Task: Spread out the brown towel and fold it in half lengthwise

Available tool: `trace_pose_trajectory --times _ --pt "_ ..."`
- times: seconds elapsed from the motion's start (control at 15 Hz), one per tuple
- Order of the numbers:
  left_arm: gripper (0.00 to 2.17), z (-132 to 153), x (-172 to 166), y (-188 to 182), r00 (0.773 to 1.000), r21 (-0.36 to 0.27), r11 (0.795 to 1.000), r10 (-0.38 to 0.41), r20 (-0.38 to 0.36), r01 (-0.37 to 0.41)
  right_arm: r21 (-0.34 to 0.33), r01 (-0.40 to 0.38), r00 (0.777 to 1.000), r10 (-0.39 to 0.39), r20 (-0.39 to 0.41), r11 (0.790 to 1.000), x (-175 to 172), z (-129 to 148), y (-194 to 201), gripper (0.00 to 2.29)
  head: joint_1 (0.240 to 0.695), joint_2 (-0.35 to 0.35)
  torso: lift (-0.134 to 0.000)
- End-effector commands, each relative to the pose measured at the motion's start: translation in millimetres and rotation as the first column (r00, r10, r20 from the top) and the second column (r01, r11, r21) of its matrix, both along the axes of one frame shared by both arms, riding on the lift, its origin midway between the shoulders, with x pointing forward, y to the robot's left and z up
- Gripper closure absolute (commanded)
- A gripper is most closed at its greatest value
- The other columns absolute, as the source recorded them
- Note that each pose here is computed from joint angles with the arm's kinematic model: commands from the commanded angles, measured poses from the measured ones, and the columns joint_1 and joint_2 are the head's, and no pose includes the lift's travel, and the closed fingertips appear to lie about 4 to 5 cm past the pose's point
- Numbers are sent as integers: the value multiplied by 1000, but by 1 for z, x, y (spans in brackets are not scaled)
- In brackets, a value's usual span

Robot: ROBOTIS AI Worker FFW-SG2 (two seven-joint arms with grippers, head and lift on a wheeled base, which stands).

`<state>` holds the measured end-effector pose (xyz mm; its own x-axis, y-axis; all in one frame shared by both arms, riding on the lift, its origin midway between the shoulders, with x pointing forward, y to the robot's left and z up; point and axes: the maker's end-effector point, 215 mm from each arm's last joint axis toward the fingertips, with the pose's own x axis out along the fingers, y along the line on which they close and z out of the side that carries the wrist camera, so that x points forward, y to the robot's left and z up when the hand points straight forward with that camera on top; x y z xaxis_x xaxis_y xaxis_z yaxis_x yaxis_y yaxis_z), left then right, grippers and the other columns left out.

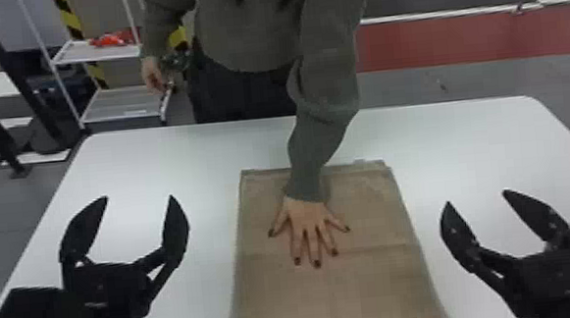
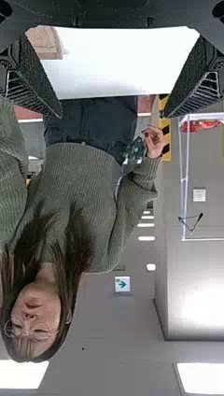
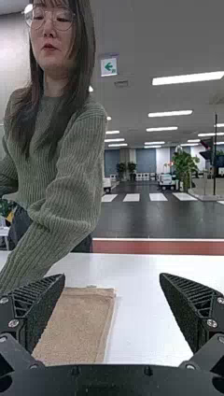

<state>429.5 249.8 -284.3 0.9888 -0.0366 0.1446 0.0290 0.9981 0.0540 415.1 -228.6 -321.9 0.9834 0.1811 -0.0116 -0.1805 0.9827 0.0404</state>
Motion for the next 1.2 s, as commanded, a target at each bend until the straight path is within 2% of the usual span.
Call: trace_pose_trajectory --times 0.0,0.73,1.0,1.13 --pt "80 -1 0 0 1000 0 1000 0 -2 0 0 0 1000 0 3 1000 0 1 0 144 695 28 -125" --pt "90 -9 8 3 1000 -1 1000 4 -11 -4 0 6 1000 -6 -3 1000 8 -6 -2 144 695 28 -125" --pt "90 -26 38 -5 999 -7 1000 -16 -31 16 -5 3 1000 -3 2 1000 19 -9 -1 144 695 26 -125" --pt "90 -39 68 -18 997 -11 999 -52 -59 51 -8 1 1000 -1 2 1000 21 -10 0 144 695 20 -125"
